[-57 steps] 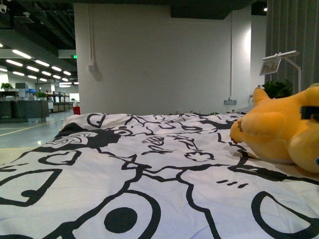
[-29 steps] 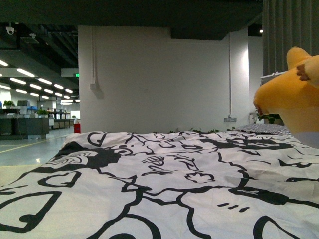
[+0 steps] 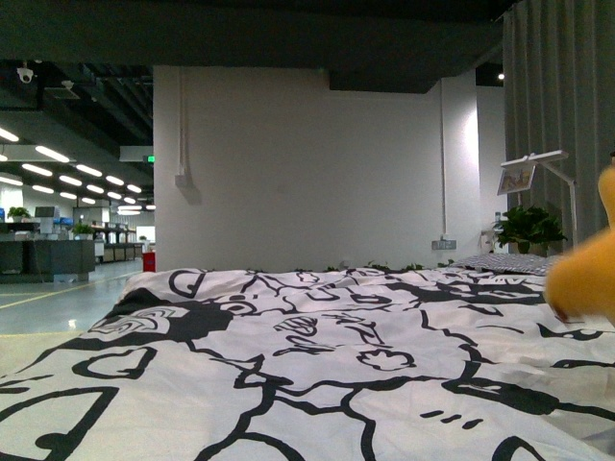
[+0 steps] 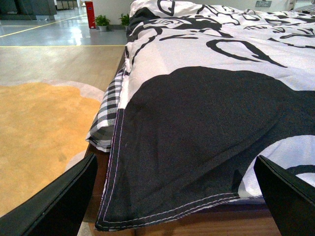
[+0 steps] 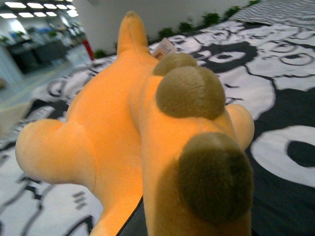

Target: Put away toys

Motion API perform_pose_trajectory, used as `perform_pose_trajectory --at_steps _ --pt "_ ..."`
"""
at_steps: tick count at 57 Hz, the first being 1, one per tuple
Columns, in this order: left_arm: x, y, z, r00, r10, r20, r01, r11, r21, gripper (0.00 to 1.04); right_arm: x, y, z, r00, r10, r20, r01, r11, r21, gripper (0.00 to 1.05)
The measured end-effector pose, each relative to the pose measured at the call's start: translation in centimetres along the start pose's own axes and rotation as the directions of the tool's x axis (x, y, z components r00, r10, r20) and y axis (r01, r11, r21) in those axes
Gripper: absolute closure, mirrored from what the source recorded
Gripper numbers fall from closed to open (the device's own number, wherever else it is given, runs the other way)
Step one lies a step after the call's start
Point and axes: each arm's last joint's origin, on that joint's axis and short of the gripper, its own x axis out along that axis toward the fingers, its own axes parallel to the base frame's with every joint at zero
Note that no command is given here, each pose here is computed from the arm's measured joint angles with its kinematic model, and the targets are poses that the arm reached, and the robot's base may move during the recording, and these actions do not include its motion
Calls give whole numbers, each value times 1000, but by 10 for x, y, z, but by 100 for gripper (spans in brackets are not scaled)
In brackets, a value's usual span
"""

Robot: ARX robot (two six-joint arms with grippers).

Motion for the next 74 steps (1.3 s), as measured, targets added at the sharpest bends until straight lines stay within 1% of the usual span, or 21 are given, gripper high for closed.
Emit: perform_pose_trajectory --at_steps 7,11,18,26,30,34,40,54,74 --pt "0 0 0 1000 0 0 0 1000 0 6 -9 7 -37 1000 -13 -18 12 997 -82 97" --pt "0 0 0 1000 0 0 0 1000 0 6 -16 13 -52 1000 -7 -5 7 994 -106 97" --pt "0 0 0 1000 0 0 0 1000 0 6 -24 17 -69 1000 -8 1 8 993 -120 97" --pt "0 0 0 1000 0 0 0 1000 0 6 -30 20 -84 1000 -5 4 5 992 -123 97" --pt "0 0 0 1000 0 0 0 1000 0 6 -32 21 -89 1000 -6 7 6 992 -124 97" --pt "0 0 0 1000 0 0 0 1000 0 6 -34 25 -94 999 -30 13 31 992 -124 97" --pt "0 0 0 1000 0 0 0 1000 0 6 -38 31 -103 1000 0 12 2 992 -125 97" --pt "0 0 0 1000 0 0 0 1000 0 6 -44 30 -114 1000 0 17 2 992 -125 97" --pt "0 0 0 1000 0 0 0 1000 0 6 -51 29 -123 1000 1 23 2 992 -125 97"
